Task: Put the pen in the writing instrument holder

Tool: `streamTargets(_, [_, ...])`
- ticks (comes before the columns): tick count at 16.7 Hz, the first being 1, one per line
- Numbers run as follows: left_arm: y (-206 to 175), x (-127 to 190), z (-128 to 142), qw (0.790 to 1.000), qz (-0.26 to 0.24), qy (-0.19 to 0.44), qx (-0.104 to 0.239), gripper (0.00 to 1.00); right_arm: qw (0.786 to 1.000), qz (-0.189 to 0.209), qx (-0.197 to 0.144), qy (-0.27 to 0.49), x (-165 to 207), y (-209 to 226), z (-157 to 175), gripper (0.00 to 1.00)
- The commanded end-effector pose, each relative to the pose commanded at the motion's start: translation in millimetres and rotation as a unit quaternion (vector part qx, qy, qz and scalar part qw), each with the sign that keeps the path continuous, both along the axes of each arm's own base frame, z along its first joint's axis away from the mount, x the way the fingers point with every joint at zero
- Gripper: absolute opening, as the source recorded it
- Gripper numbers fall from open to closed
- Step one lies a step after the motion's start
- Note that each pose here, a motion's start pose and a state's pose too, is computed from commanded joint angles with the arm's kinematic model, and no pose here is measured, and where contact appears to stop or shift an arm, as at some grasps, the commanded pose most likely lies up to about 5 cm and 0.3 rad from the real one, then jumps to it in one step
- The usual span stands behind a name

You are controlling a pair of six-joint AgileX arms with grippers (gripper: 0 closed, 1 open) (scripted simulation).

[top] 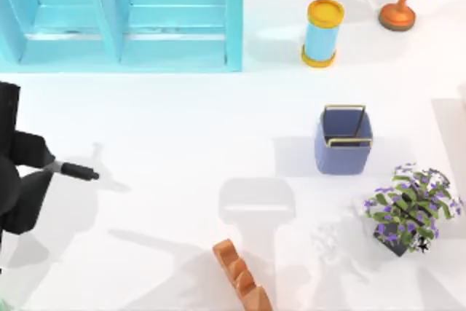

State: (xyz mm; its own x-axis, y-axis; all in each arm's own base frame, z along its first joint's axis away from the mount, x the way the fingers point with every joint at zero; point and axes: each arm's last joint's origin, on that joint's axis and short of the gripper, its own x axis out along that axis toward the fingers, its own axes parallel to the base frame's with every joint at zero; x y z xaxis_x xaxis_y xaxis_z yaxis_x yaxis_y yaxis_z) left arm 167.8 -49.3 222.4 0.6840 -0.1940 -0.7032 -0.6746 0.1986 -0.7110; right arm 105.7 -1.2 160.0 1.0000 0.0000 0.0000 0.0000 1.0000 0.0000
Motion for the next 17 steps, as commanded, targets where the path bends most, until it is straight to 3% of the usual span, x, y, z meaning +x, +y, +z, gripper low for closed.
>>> streamTargets(2, [-3.5, 6.0, 5.2, 1.000, -0.006, -0.013, 0.017, 0.00, 1.000, 0.000, 0.000, 0.000, 0.0, 0.0, 0.0, 1.00])
streamTargets(4, [-12.6, 20.0, 16.6, 0.997, -0.019, -0.041, 0.055, 0.00, 1.000, 0.000, 0.000, 0.000, 0.0, 0.0, 0.0, 1.00])
streamTargets(8, [-51.5, 65.6, 48.3, 0.975, -0.051, -0.124, 0.176, 0.00, 1.000, 0.000, 0.000, 0.000, 0.0, 0.0, 0.0, 1.00])
streamTargets(13, [-149.5, 128.7, 74.2, 0.903, -0.066, -0.223, 0.360, 0.00, 1.000, 0.000, 0.000, 0.000, 0.0, 0.0, 0.0, 1.00])
streamTargets(17, [-257.0, 150.8, 62.1, 0.830, -0.050, -0.257, 0.492, 0.00, 1.000, 0.000, 0.000, 0.000, 0.0, 0.0, 0.0, 1.00])
